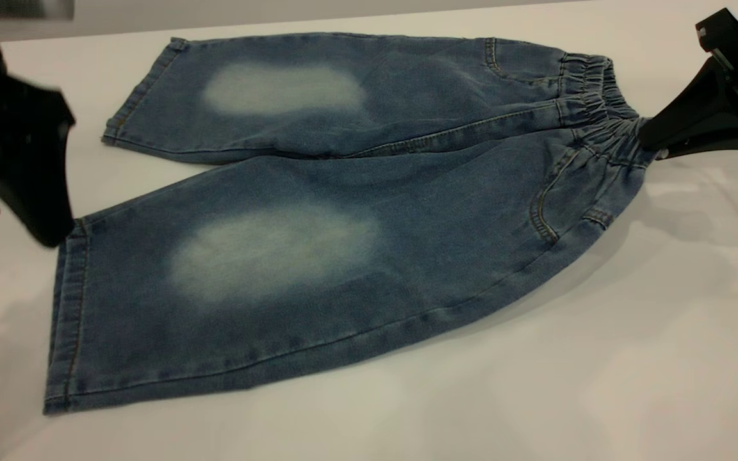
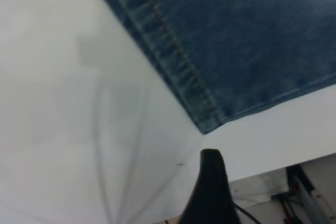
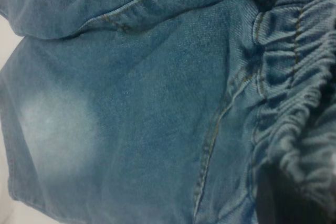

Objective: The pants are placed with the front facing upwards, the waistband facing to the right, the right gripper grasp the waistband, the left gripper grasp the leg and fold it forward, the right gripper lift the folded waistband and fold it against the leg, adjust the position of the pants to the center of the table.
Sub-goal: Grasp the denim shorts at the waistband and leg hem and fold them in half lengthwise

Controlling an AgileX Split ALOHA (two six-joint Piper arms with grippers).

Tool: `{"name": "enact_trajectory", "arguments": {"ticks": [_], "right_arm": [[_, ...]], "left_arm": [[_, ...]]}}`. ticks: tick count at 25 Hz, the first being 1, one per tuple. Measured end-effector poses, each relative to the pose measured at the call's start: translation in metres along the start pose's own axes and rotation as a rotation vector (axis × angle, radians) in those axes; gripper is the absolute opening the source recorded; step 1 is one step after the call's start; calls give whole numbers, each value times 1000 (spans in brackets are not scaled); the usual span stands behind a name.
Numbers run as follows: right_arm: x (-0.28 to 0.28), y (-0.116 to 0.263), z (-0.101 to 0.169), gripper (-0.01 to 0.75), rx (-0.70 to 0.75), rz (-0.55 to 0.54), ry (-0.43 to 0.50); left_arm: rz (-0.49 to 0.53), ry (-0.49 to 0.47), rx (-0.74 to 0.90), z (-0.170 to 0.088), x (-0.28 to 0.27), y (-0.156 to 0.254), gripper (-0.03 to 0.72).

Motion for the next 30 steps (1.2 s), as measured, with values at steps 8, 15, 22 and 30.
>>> {"name": "enact_trajectory", "arguments": {"ticks": [8, 15, 22, 30], "right_arm": [[0, 0, 0, 31, 0, 0, 1], [0, 0, 0, 31, -7, -1, 3], [0, 0, 0, 31, -12, 0, 3], [0, 0, 0, 31, -19, -1, 3]], "left_arm": [[3, -8, -5, 4, 36, 26, 510], [-38, -60, 55, 14, 47, 31, 510], [-29, -69, 66, 14, 59, 27, 510], [43, -81, 64, 14, 89, 25, 510]]}}
Point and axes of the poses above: a point on each arm's last joint axis where the gripper is mounted, x pointing out along that axis toward the gripper, z along the wrist's bending axis when the last joint is at zero, y = z × x, the point moved 3 cm from there along x, pointing out along that axis toward the gripper, and after that the axes turned 14 degrees about -x, right-handed, at the moved point
